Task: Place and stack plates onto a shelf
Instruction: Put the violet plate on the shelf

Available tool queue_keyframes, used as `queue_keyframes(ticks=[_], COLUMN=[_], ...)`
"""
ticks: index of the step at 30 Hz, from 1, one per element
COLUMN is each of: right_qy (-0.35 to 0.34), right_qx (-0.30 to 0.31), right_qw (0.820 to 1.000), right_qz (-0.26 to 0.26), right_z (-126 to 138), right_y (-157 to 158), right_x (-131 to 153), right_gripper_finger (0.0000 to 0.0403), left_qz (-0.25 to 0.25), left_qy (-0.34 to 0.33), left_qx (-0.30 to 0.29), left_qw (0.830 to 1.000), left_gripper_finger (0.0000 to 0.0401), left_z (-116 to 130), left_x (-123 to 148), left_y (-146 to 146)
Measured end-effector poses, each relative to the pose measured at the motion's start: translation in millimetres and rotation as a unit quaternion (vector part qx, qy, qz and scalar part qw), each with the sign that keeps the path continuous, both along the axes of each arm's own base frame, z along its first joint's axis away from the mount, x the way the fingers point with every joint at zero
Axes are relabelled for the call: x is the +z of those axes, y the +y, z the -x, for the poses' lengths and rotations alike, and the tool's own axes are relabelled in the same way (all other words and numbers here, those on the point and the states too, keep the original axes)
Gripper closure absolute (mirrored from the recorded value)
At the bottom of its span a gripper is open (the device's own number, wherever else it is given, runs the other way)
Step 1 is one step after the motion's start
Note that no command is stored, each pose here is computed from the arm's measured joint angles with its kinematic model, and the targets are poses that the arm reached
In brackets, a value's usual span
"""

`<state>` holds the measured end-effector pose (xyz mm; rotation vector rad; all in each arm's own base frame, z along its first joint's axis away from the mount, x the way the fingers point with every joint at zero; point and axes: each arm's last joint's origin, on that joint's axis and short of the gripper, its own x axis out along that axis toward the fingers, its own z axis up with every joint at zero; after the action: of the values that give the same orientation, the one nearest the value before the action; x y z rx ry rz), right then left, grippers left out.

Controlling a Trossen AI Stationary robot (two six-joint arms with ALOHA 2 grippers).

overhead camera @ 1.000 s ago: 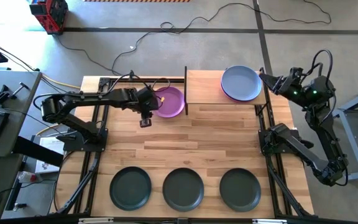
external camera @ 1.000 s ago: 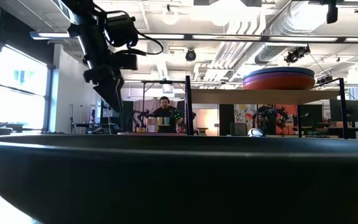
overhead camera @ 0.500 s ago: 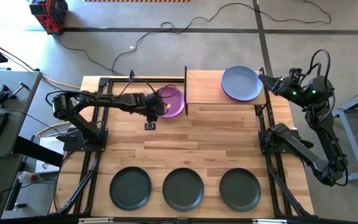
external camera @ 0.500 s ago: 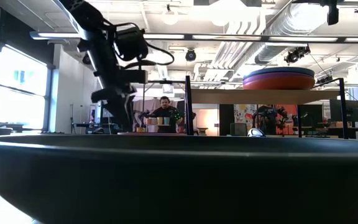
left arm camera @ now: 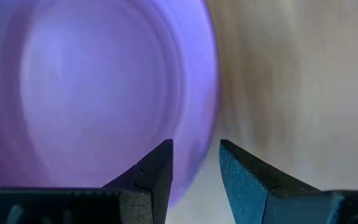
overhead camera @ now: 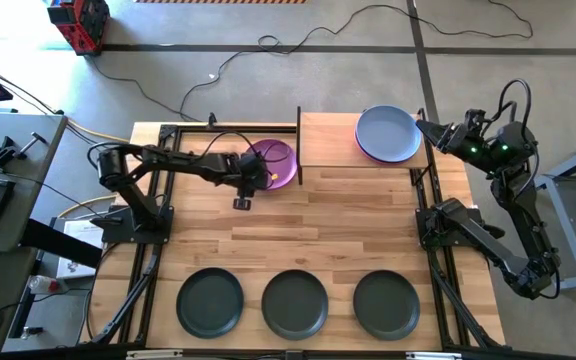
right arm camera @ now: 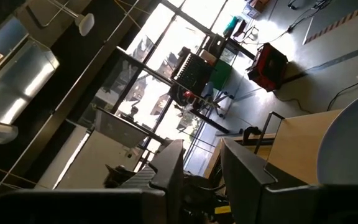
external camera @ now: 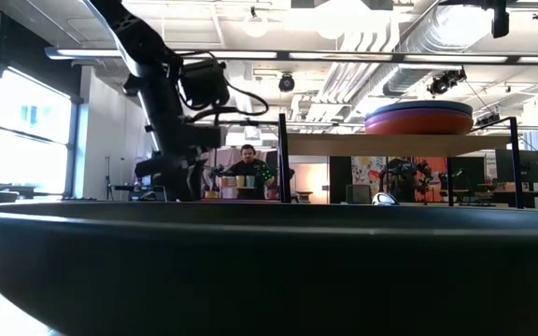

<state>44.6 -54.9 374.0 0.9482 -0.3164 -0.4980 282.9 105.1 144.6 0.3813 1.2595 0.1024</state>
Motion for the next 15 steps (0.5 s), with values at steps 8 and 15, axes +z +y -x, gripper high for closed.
queue_keyframes(ticks=[8, 15], right_qy=[0.000, 0.000], right_qx=[0.000, 0.000], right_qw=[1.000, 1.000], right_qz=[0.000, 0.000], right_z=[0.0, 0.0], right_y=[0.1, 0.1], right_x=[0.0, 0.0], right_gripper_finger=[0.0311, 0.0311], left_qz=[-0.013, -0.013], left_qy=[0.029, 0.031], left_qx=[-0.015, -0.016], left_qw=[0.999, 0.999], left_gripper_finger=[0.0282, 0.0318], left_z=[-2.7, -2.6], left_x=[-13.1, -13.4], left_y=[1.7, 0.7])
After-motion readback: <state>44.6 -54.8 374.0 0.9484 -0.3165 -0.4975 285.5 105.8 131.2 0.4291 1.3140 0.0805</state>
